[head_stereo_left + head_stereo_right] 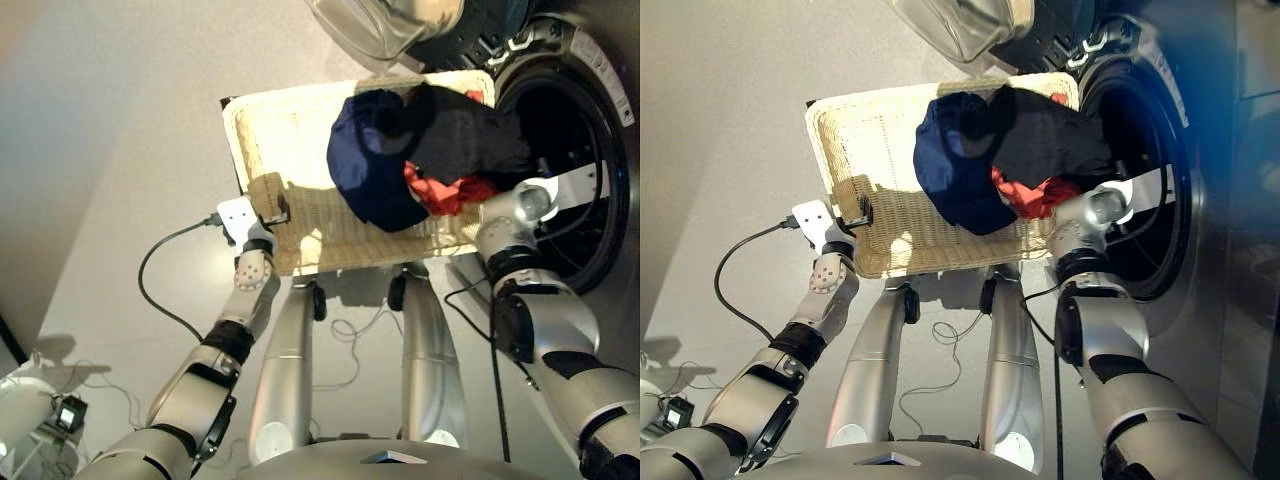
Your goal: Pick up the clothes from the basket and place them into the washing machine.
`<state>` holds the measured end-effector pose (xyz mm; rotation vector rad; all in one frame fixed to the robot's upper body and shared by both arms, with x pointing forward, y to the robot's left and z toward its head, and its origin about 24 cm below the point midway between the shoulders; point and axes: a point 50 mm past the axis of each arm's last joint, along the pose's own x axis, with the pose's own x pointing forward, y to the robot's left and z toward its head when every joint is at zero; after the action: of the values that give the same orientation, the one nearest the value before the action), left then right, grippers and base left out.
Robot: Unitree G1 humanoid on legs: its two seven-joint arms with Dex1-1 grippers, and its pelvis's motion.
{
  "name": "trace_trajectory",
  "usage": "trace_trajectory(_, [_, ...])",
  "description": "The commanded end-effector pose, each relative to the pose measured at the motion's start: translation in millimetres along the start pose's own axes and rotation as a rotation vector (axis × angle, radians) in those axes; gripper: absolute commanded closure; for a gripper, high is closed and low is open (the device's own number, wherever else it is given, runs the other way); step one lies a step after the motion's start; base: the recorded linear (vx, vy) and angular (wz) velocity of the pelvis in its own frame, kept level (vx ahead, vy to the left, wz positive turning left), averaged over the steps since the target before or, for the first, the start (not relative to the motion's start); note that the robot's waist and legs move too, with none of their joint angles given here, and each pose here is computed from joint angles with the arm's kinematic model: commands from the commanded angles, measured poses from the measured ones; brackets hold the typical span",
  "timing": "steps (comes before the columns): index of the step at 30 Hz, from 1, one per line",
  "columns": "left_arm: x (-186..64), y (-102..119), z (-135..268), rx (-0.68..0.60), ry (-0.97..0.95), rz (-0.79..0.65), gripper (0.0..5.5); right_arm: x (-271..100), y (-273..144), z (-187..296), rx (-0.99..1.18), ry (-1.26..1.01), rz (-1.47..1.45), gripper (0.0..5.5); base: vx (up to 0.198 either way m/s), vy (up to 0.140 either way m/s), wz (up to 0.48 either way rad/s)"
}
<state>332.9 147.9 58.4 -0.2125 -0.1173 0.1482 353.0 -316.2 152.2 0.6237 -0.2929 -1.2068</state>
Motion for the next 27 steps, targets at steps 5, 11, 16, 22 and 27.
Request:
trace_trajectory(5, [-7.3, 11.9, -5.4, 0.033, -0.013, -0.003, 0.0, 67.3, -48.2, 116.7, -0.033, -0.419, -0.232, 5.5, 0.0, 0.0, 0.0])
trace_trajectory(11, [-4.6, 2.6, -8.3, 0.024, -0.003, -0.019, 0.0, 40.8, -4.6, 70.3, -0.08, -0.278, 0.096, 0.0, 0.0, 0.0, 0.0])
trace_trajectory(16, [2.1, 0.9, -2.8, -0.012, -0.012, -0.018, 0.0, -1.9, 20.1, 15.3, -0.084, -0.118, 0.414, 0.0, 0.0, 0.0, 0.0])
trace_trajectory(22, [2.0, 1.4, -1.6, -0.054, -0.01, -0.058, 0.0, -51.6, 32.2, -31.6, -0.282, -0.048, 0.772, 0.0, 0.0, 0.0, 0.0])
trace_trajectory(27, [0.9, -9.9, -7.9, -0.045, 0.025, -0.151, 0.0, -79.1, 27.1, -61.2, -0.471, -0.02, 0.962, 0.0, 0.0, 0.0, 0.0])
